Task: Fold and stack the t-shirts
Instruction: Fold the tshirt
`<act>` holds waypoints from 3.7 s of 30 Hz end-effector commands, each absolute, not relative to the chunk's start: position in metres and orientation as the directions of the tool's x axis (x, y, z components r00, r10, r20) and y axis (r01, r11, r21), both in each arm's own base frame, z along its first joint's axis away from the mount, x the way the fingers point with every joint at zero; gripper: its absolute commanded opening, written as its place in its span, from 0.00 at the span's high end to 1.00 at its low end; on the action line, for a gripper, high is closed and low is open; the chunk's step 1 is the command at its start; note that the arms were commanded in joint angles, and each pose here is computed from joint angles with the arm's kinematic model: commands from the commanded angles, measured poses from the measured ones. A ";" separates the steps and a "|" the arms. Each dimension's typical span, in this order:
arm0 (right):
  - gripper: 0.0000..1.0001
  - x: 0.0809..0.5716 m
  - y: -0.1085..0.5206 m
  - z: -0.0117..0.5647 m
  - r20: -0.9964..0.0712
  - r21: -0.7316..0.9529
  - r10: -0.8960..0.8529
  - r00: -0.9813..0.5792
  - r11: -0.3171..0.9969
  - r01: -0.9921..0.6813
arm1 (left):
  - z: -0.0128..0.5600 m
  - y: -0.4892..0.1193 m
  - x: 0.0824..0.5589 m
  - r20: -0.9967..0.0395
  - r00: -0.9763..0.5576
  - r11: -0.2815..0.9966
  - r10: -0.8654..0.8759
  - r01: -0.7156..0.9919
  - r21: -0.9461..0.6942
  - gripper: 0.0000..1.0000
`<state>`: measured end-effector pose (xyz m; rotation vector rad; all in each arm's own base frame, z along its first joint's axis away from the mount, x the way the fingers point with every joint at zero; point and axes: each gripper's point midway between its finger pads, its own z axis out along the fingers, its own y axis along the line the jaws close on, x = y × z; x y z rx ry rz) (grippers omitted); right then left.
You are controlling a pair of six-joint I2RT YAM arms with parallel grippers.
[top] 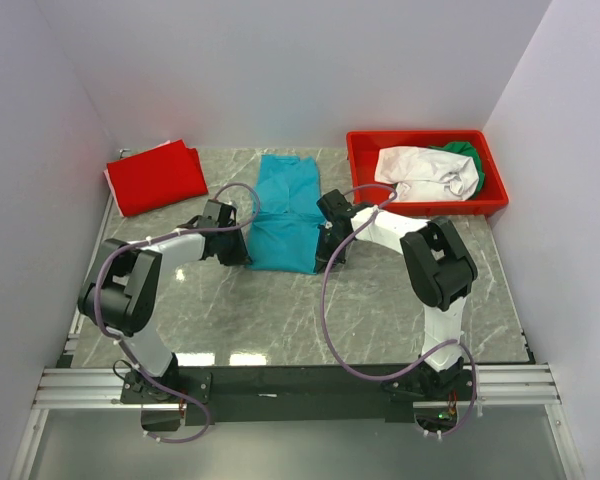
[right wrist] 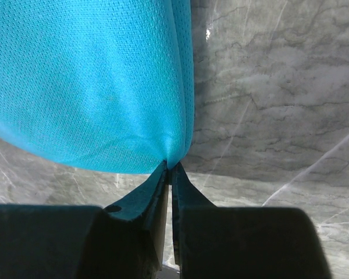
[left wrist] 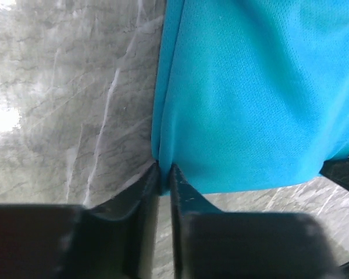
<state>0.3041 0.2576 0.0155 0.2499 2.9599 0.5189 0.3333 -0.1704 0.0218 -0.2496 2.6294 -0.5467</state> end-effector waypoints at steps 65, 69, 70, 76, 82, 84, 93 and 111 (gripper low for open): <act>1.00 0.169 0.204 0.184 -0.449 0.322 0.162 -0.879 0.947 0.010 | 0.186 -0.206 0.138 -0.378 -0.817 0.714 -0.435 -0.057 -0.697 0.99; 1.00 0.185 0.204 0.191 -0.486 0.290 0.173 -0.857 0.957 0.029 | 0.189 -0.204 0.148 -0.396 -0.788 0.719 -0.472 -0.085 -0.689 0.99; 1.00 0.189 0.204 0.192 -0.494 0.286 0.177 -0.851 0.958 0.034 | 0.190 -0.204 0.150 -0.399 -0.783 0.719 -0.477 -0.087 -0.689 0.99; 1.00 0.215 0.207 0.191 -0.510 0.268 0.184 -0.840 0.962 0.048 | 0.187 -0.205 0.166 -0.435 -0.758 0.748 -0.487 -0.104 -0.656 1.00; 1.00 0.249 0.208 0.187 -0.508 0.264 0.189 -0.840 0.963 0.057 | 0.169 -0.202 0.185 -0.415 -0.763 0.750 -0.496 -0.137 -0.647 1.00; 1.00 0.261 0.206 0.186 -0.508 0.254 0.188 -0.840 0.965 0.062 | 0.168 -0.198 0.198 -0.413 -0.751 0.742 -0.515 -0.150 -0.653 1.00; 1.00 0.301 0.221 0.183 -0.506 0.241 0.162 -0.847 0.970 0.041 | 0.160 -0.188 0.233 -0.425 -0.752 0.759 -0.504 -0.152 -0.633 1.00; 1.00 0.371 0.228 0.164 -0.493 0.205 0.168 -0.853 0.976 0.074 | 0.155 -0.170 0.314 -0.455 -0.738 0.778 -0.498 -0.149 -0.611 1.00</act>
